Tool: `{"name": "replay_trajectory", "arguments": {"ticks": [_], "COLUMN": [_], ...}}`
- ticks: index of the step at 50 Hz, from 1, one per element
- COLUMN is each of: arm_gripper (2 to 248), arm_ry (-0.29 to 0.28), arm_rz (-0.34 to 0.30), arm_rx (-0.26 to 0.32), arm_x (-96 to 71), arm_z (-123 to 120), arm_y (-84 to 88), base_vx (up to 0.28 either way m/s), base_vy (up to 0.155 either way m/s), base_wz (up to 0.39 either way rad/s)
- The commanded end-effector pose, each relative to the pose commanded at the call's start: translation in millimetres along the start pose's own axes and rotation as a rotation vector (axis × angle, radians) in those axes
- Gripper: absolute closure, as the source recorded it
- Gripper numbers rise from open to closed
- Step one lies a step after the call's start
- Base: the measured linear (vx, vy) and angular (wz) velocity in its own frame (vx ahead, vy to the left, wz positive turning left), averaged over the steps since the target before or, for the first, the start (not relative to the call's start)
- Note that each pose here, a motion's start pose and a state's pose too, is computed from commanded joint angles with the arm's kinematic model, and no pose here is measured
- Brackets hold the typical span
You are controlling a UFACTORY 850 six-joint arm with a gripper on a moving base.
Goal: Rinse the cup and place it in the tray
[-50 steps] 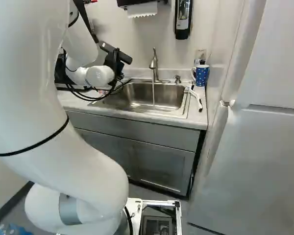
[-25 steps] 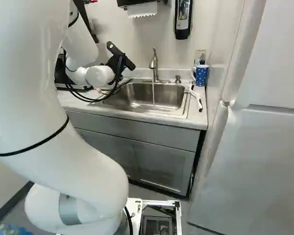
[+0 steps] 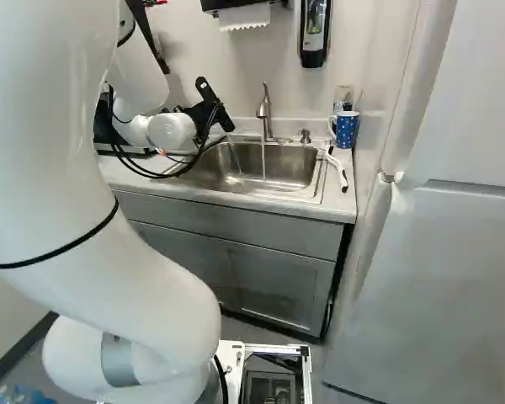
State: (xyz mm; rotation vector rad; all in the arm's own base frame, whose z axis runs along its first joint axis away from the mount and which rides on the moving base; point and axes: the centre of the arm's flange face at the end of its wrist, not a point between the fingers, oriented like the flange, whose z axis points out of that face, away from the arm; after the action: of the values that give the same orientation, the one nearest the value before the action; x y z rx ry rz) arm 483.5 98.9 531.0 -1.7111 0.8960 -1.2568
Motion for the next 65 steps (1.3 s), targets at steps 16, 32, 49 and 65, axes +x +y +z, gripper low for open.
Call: {"name": "replay_trajectory", "arguments": {"ticks": [16, 32, 49, 65], "arm_gripper": [127, 127, 127, 127], "arm_ry": [0.0, 0.0, 0.0, 0.0], "arm_rz": [0.168, 0.336, 0.515, 0.683], "arm_rx": [0.0, 0.0, 0.0, 0.0], "arm_x": [0.0, 0.0, 0.0, 0.0], "arm_z": [0.0, 0.0, 0.0, 0.0], "arm_y": [0.0, 0.0, 0.0, 0.0], "base_vx": [0.0, 0.0, 0.0, 0.0], "base_vy": [0.0, 0.0, 0.0, 0.0], "base_wz": [0.0, 0.0, 0.0, 0.0]}}
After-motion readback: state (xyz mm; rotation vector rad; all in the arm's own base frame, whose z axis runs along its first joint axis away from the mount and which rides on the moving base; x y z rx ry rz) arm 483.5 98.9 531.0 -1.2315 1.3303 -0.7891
